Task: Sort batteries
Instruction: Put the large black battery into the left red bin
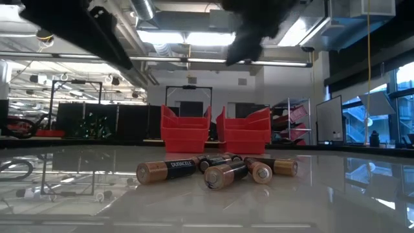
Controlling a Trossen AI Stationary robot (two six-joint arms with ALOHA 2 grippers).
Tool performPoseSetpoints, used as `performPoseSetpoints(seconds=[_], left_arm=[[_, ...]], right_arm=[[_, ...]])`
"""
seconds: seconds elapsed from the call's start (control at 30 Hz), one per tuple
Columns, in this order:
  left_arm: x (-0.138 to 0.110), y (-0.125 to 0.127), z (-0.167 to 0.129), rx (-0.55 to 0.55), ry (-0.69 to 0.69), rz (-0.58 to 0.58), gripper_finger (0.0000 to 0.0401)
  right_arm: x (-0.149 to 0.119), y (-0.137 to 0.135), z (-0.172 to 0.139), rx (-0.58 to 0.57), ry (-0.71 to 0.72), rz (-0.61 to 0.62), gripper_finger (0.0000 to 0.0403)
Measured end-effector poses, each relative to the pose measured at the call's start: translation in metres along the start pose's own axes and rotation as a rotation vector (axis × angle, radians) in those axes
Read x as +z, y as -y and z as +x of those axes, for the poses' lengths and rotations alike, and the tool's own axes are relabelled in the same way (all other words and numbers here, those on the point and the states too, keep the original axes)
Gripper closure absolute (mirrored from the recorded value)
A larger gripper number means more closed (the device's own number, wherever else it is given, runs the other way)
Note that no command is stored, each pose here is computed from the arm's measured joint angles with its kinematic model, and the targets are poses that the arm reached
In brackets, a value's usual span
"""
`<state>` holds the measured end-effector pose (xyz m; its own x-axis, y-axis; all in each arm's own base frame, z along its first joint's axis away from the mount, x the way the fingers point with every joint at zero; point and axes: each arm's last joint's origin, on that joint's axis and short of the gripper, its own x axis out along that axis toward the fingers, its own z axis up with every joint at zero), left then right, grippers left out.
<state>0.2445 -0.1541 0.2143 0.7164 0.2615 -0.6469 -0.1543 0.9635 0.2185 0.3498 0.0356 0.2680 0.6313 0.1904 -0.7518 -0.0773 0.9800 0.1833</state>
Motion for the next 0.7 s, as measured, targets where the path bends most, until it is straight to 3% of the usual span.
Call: performPoseSetpoints(seconds=[0.1,0.2,0.47,0.7], left_arm=[[0.007,0.001,0.004,-0.111,0.002,-0.035,0.01],[0.014,-0.002,0.009,-0.21,-0.001,-0.075,0.01],[0.025,-0.01,0.027,-0.289,0.017,-0.101,0.01],[0.021,0.001,0.045,-0.309,0.028,0.009,0.0114]], right_arm=[[-0.016,-0.035,0.005,-0.011,-0.102,0.0,0.0265],[-0.03,-0.065,0.011,-0.107,-0.142,-0.001,0.0265],[-0.055,-0.119,0.03,-0.335,-0.044,0.064,0.0265],[-0.07,-0.133,0.061,-0.285,-0.079,0.16,0.0265]])
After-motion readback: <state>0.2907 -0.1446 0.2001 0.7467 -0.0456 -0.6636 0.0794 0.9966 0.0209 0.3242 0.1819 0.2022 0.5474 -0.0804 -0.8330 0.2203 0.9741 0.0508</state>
